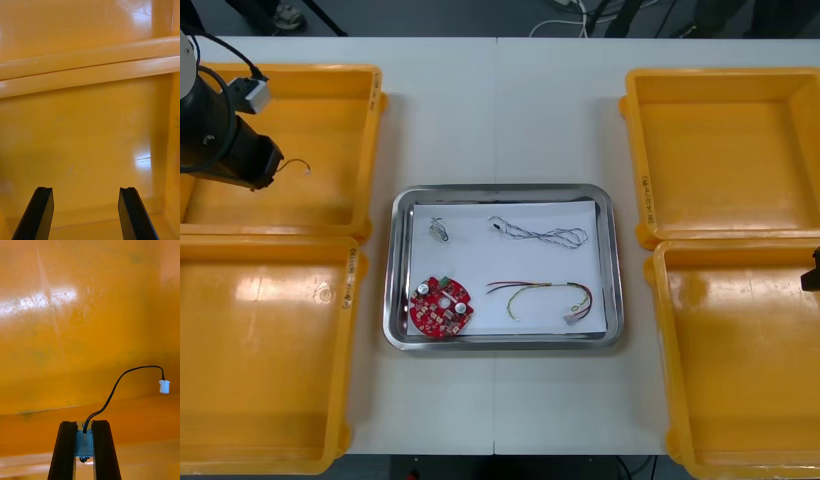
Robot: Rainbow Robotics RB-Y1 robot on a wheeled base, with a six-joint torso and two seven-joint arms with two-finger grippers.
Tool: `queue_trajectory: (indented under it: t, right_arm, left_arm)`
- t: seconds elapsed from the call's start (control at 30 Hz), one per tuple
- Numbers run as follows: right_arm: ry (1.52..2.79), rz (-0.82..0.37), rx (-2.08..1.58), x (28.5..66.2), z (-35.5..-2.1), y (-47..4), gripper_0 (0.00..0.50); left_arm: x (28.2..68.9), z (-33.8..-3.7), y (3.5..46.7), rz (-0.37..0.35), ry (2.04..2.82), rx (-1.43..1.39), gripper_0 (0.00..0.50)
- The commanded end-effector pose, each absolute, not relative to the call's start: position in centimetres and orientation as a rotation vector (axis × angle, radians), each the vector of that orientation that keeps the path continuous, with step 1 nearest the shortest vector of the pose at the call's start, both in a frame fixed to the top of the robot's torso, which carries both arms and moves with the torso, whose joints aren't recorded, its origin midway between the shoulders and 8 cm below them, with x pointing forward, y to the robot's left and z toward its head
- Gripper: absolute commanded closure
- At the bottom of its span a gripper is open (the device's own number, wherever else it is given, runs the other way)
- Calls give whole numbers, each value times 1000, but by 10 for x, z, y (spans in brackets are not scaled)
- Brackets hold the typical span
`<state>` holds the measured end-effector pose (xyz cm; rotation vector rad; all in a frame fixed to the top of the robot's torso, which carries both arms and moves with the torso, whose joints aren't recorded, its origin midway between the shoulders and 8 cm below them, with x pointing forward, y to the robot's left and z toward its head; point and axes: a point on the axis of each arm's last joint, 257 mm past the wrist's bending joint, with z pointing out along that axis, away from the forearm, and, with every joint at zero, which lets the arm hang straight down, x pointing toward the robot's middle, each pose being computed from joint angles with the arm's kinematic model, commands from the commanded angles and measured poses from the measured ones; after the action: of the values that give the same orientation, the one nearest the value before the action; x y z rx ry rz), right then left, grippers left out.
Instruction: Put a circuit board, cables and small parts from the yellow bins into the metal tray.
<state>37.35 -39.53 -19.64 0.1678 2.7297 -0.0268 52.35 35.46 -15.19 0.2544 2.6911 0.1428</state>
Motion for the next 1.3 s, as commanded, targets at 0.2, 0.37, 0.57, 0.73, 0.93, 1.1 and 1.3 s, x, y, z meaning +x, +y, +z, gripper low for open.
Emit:
queue_trajectory:
  t: [0.2,0.37,0.57,0.73,0.93,1.1,1.3]
  right_arm:
    - [2710,-9,106,384,-186,-383,0]
    - [2687,0,81,390,-183,-379,0]
    - [2667,-2,28,397,-184,-373,0]
    - [2664,-4,-7,399,-183,-371,0]
    - [2669,-10,-51,397,-184,-370,0]
    - [2676,-28,-67,396,-184,-373,0]
    - [2675,-30,-70,395,-184,-373,0]
  left_arm:
    - [513,-117,322,124,2647,179,500]
    - [515,-108,296,98,2615,189,500]
    - [520,-100,253,43,2581,192,500]
    - [520,-103,220,30,2589,196,500]
    - [515,-112,182,17,2609,212,500]
    - [508,-123,149,18,2625,235,500]
    - [504,-132,115,-34,2620,238,500]
